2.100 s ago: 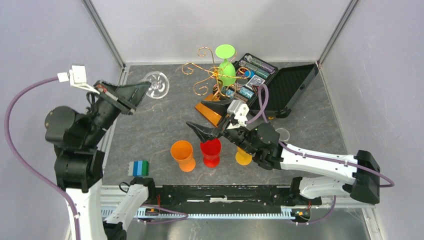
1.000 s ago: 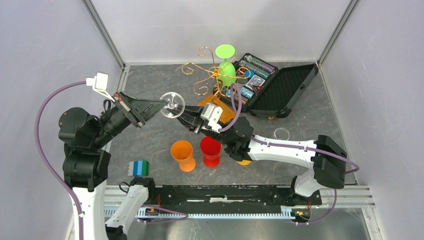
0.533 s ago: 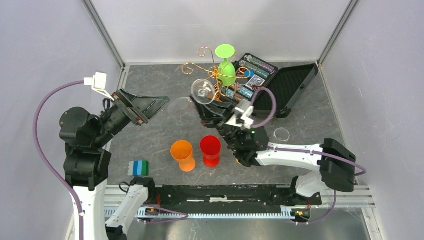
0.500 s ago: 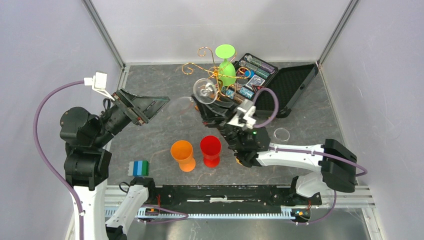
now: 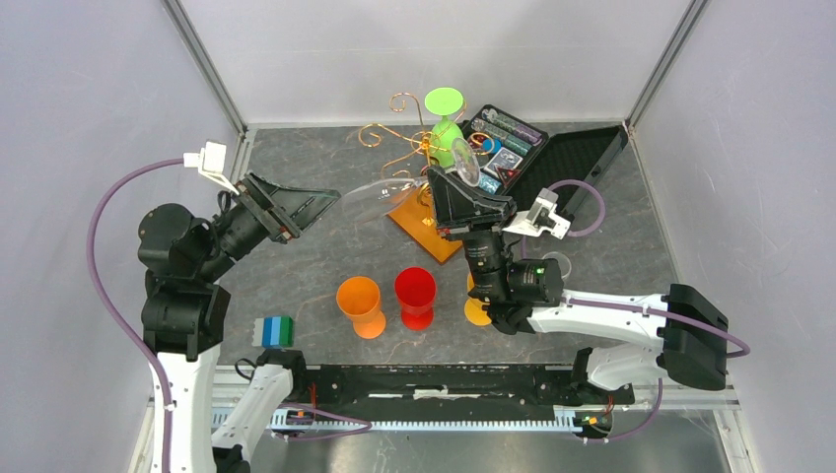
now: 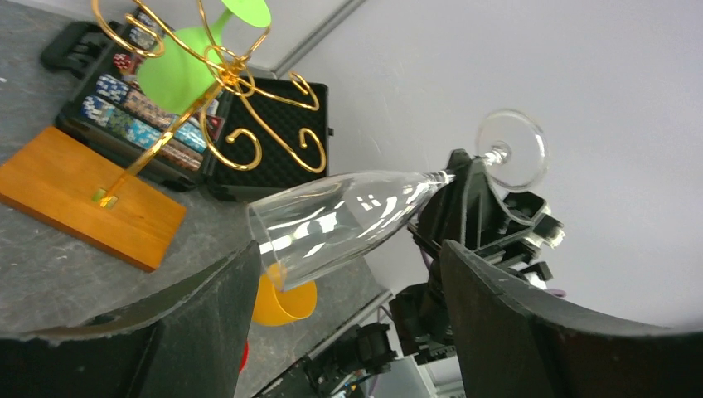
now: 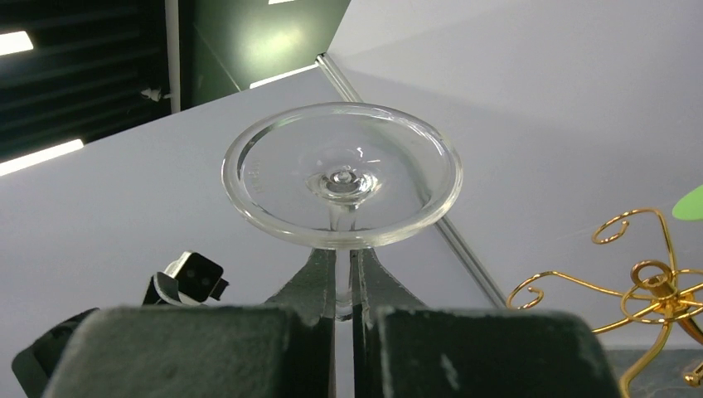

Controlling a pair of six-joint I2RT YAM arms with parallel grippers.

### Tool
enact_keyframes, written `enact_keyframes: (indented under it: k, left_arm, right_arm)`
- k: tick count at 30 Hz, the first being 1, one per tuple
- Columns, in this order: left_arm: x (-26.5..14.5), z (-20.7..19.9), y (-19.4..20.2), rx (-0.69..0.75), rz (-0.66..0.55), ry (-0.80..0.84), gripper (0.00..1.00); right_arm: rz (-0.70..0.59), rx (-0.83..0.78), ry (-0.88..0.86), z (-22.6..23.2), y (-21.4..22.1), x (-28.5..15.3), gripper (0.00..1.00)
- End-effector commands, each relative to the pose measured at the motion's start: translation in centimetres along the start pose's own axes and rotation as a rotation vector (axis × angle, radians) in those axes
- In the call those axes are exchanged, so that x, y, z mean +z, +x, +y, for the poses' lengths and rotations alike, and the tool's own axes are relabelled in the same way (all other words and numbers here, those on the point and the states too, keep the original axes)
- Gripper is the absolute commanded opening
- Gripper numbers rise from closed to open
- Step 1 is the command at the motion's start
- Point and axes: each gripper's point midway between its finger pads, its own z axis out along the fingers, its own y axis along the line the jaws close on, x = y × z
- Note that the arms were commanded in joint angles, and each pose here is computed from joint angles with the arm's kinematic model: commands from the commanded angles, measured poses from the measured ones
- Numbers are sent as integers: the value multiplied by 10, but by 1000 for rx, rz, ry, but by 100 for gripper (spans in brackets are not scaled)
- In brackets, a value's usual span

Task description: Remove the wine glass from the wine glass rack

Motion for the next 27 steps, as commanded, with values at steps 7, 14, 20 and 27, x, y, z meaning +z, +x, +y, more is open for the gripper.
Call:
enact_keyframes:
  k: [7,14,20,27]
  left_arm:
    - [3,-19,-2,-28,13,99,73]
    - [7,-17,2,-83,37,130,71]
    - [7,-15,5,-90,42,124,65]
    - [9,14,5,-58,7,-2,66]
  right_arm:
    - [-377,362,14,5,-109,-3,0]
    - [-413,430,7,3,-117,-7,0]
    - [-438,478,63,-7,-111,-3,0]
    - [-450,496,73,-13,-107,2,0]
